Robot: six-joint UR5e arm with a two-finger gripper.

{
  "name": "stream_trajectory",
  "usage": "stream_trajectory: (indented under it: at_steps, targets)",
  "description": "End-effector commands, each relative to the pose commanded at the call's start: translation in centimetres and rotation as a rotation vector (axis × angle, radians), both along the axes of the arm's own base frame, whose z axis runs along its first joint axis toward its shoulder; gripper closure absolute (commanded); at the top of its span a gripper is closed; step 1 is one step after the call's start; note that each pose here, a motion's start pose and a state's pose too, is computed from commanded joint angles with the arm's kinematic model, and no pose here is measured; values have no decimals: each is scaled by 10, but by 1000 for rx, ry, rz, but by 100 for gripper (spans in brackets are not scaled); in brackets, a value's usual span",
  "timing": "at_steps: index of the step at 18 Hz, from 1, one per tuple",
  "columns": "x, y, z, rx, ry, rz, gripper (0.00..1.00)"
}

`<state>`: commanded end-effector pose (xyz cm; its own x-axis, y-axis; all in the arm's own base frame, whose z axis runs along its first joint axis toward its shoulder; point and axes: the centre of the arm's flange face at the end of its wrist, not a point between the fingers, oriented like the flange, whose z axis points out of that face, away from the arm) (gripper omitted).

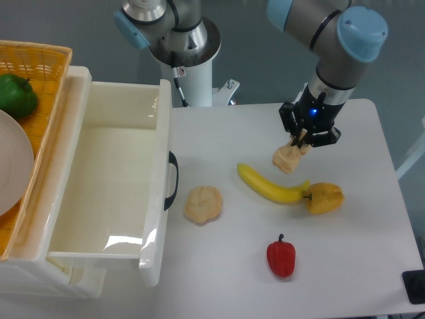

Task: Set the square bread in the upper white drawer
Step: 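Hold the square bread in the gripper above the banana, then lift the square bread and carry it over the open white drawer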

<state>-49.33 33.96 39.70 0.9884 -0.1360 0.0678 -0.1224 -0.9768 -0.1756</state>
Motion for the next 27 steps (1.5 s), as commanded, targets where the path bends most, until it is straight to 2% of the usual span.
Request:
stream_trajectory:
  at_steps: [12,19,24,27]
  targets:
    - [1,-1,6,5,10,17,100]
    - [7,17,18,7,17,55,100]
    - [21,34,26,2,1,172,100]
    - [36,40,48,38,-11,263,100]
